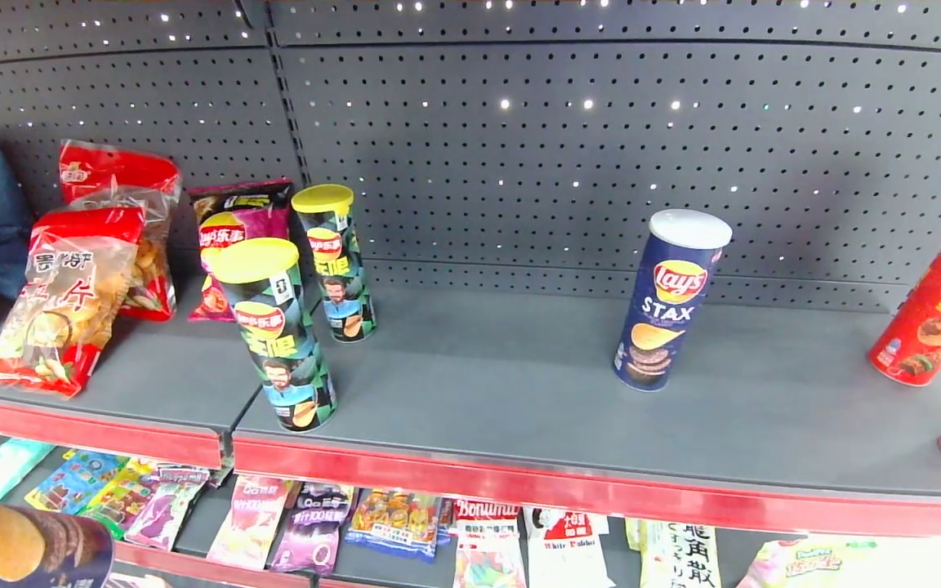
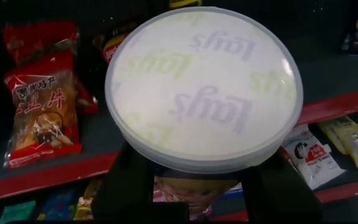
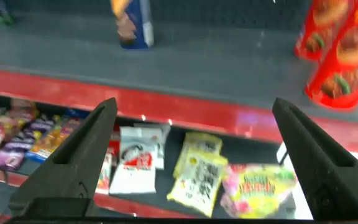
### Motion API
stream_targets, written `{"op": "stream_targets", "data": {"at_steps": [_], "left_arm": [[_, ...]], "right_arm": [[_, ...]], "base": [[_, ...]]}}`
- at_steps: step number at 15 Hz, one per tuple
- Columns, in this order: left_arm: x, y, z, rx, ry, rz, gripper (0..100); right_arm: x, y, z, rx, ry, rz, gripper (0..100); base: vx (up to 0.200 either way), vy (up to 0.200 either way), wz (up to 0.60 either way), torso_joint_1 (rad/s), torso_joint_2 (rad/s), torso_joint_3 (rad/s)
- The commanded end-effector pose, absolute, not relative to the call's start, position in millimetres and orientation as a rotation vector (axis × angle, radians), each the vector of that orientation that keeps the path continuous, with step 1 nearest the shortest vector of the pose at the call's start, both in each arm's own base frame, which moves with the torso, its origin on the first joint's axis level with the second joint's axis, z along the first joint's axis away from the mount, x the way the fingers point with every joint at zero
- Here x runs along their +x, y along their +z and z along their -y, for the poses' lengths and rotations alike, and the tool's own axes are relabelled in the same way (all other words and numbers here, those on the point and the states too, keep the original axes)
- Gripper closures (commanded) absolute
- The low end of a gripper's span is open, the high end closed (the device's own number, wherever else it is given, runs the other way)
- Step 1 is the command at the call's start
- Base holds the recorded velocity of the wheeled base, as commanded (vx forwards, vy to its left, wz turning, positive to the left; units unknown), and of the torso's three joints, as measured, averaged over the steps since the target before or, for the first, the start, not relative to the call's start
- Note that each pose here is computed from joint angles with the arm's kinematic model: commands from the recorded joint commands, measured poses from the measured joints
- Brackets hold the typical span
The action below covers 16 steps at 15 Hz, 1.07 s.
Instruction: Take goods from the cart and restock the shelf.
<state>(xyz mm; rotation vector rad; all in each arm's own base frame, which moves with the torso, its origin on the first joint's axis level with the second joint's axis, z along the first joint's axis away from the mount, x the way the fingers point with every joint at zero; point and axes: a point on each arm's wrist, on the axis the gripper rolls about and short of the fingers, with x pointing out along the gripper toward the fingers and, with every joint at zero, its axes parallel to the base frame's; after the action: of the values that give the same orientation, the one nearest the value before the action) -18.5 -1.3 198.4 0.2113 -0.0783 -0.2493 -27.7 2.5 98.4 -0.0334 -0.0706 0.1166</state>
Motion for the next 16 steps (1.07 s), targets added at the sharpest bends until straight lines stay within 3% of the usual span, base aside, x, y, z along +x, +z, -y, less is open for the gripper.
{"op": "stream_targets", "data": {"at_steps": [1, 7, 9, 16], "left_arm": [[-23.0, 199.1, 1.4, 0.193, -0.291, 0.104, 100], [-17.4, 206.2, 2.5, 0.147, -0.294, 0.069, 100], [-17.0, 215.3, 2.6, 0.076, -0.303, 0.018, 100], [-17.7, 213.6, 2.3, 0.077, -0.293, -0.004, 100]], "right_arm": [[-15.3, 190.3, -4.3, -0.046, 0.227, 0.084, 0], [64.1, 209.7, -14.8, -0.114, 0.475, -0.196, 0], [97.8, 220.2, -19.7, -0.114, 0.489, -0.246, 0], [184.5, 222.0, -62.0, -0.125, 0.644, -0.297, 0]], "base": [[0.000, 0.000, 0.00, 0.000, 0.00, 0.000], [0.000, 0.000, 0.00, 0.000, 0.00, 0.000], [0.000, 0.000, 0.00, 0.000, 0.00, 0.000], [0.000, 0.000, 0.00, 0.000, 0.00, 0.000]]}}
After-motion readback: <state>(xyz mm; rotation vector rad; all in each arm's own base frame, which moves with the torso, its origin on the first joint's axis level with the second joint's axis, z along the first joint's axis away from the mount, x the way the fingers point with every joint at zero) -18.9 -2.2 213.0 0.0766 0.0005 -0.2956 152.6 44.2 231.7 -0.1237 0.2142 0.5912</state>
